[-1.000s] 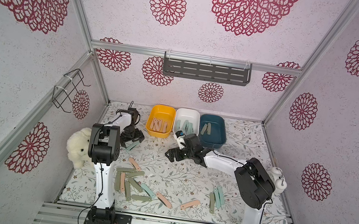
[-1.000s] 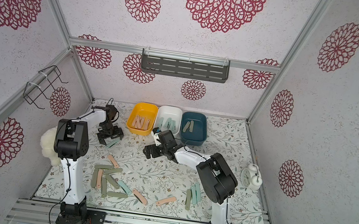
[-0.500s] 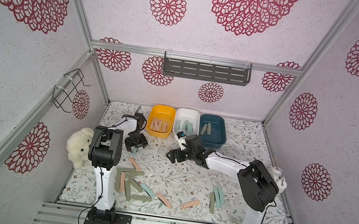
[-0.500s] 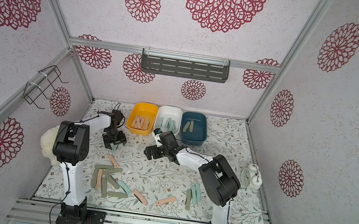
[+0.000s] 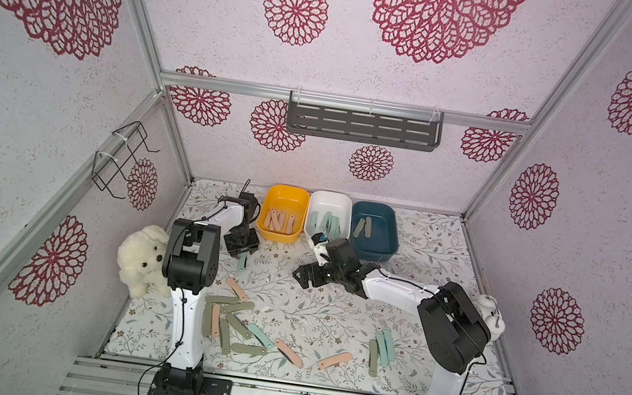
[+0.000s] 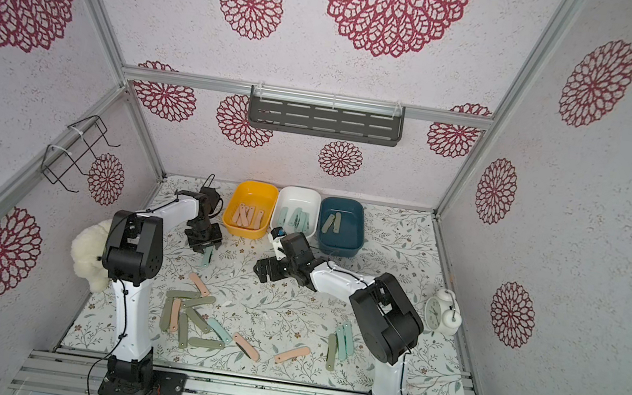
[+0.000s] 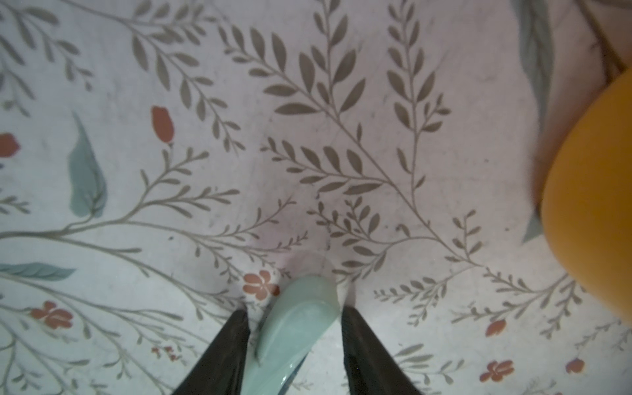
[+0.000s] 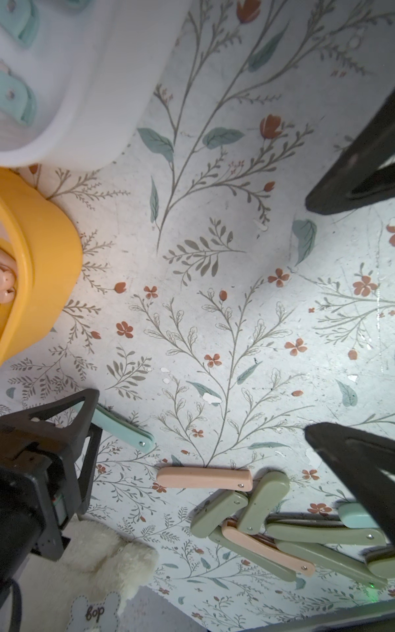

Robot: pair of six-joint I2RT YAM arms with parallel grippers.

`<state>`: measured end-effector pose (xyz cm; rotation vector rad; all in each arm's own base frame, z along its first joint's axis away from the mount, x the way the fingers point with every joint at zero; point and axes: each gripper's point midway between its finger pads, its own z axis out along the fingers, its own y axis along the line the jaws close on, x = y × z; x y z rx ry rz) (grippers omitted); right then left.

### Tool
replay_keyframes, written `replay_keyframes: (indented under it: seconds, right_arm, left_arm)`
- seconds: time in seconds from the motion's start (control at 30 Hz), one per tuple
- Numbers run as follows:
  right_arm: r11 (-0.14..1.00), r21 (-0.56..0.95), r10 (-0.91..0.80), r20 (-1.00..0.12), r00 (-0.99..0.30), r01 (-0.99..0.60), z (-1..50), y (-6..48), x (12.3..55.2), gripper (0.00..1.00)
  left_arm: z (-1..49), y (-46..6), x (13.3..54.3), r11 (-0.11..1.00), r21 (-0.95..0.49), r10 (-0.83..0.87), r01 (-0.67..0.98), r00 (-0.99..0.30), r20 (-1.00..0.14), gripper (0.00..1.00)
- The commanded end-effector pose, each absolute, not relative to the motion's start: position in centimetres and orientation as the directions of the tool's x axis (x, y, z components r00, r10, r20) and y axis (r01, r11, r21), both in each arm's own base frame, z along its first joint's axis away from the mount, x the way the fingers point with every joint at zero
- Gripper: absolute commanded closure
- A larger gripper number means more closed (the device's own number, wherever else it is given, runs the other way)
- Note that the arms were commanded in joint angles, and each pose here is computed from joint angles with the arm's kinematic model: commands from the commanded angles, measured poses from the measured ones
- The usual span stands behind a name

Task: Place the fruit knives into the storage box by color
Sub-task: Pick up the fruit knife from the center of the board.

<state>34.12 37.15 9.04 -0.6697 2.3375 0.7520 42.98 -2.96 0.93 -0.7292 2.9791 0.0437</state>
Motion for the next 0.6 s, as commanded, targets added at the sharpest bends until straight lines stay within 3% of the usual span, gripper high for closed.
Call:
replay_keyframes:
  seconds: [0.0, 0.33, 0.57]
  right_arm:
    - [0.705, 0.357, -0.231, -0.7, -0.675, -0.612, 11.9, 37.4, 34.7, 0.01]
    - [0.709, 0.361, -0.227, -0.697, -0.681, -0.605, 12.0, 37.4, 34.8, 0.01]
    - [0.716, 0.355, -0.226, -0.697, -0.681, -0.602, 12.2, 37.2, 34.8, 0.01]
  left_arm:
    - [-0.5, -2.1, 42.5, 0.896, 0.069, -0.435, -0.439, -0.898, -0.059, 0.52]
    - [-0.2, -2.1, 39.5, 0.9, 0.095, -0.423, -0.426, -0.905, -0.048, 0.72]
    - [0.1, -2.4, 39.4, 0.903, 0.083, -0.42, -0.422, -0.906, -0.048, 0.75]
